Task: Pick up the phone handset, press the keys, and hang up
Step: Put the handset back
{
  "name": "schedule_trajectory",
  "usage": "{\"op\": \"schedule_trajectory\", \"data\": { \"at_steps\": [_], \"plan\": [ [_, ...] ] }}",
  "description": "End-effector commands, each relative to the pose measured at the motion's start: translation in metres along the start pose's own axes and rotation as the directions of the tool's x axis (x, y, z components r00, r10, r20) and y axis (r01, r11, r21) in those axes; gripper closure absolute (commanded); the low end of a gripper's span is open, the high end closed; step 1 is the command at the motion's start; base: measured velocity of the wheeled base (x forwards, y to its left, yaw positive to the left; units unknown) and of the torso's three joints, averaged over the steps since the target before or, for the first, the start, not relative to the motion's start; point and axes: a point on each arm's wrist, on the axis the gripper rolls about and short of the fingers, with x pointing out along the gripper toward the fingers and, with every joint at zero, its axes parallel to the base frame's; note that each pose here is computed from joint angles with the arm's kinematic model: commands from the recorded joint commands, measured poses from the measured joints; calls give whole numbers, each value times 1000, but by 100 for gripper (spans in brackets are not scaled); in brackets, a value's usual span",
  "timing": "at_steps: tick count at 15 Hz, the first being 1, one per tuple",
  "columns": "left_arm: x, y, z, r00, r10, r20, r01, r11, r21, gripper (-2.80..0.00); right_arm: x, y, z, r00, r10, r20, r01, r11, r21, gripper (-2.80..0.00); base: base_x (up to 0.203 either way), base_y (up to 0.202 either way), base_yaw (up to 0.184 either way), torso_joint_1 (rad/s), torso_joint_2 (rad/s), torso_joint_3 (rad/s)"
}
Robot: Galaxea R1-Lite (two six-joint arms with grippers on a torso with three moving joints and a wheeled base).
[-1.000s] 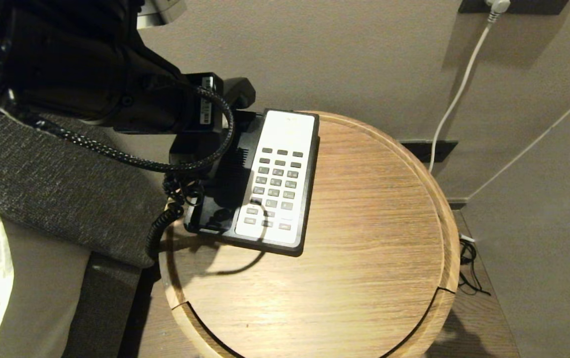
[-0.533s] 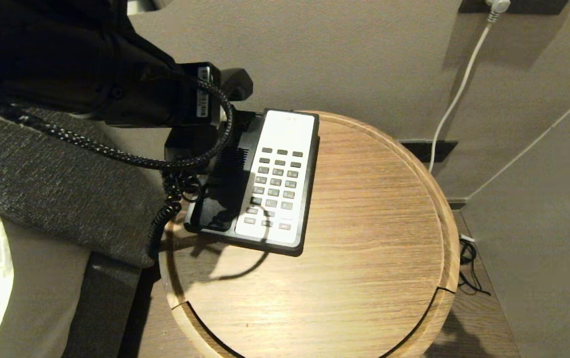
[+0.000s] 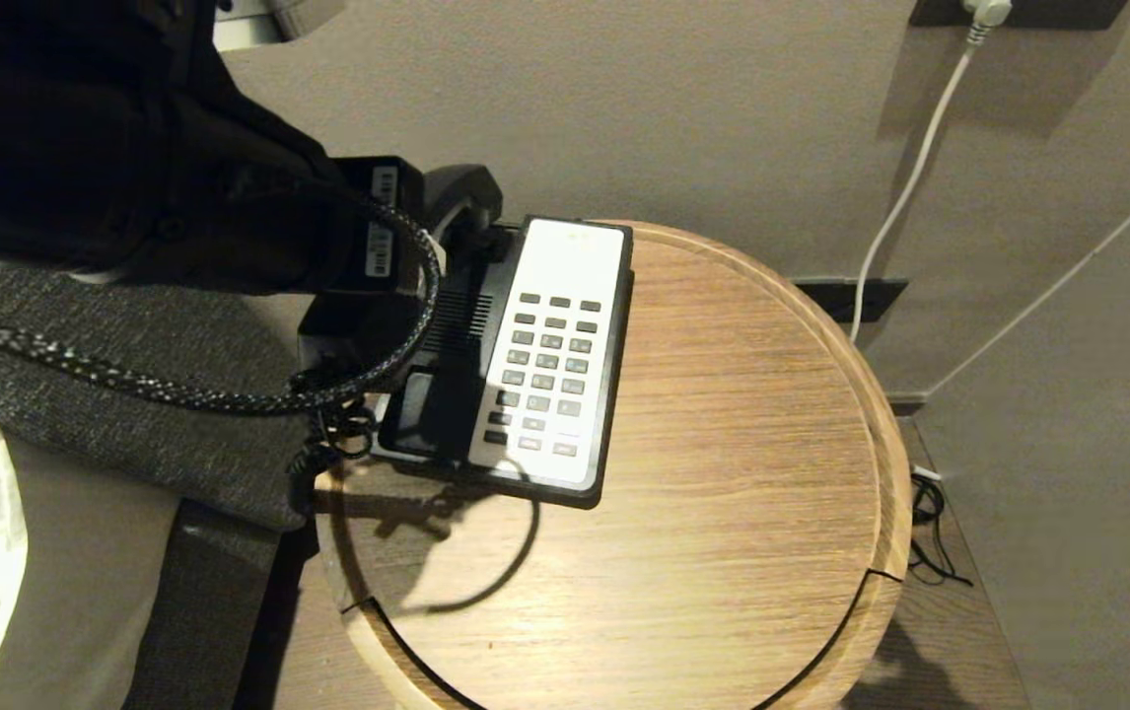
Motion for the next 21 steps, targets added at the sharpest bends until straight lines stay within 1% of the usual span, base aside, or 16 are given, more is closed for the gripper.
{"op": "schedule_trajectory", "data": {
  "at_steps": [1,4,6,9,21],
  "plan": [
    [-1,-1,-5,1000,27,3,-27,1000,-8,0,1,0,-1,1000,-5,-8,5,1000,0,0,0,0,0,0,0,0],
    [-2,-4,-3,1000,8,20,-8,1000,-17,0,2,0,-1,1000,-5,-14,5,1000,0,0,0,0,0,0,0,0],
    [-2,-6,-4,1000,1,18,0,1000,-13,0,3,0,-1,1000,-4,-15,4,1000,-1,0,0,0,0,0,0,0],
    [3,-7,-10,1000,12,-6,-12,1000,2,0,3,0,-1,1000,-3,-16,2,1000,-2,0,0,0,0,0,0,0],
    [19,-16,-14,999,22,-24,-22,1000,14,0,3,0,-1,1000,-1,-19,1,1000,-2,0,0,0,0,0,0,0]
  ]
}}
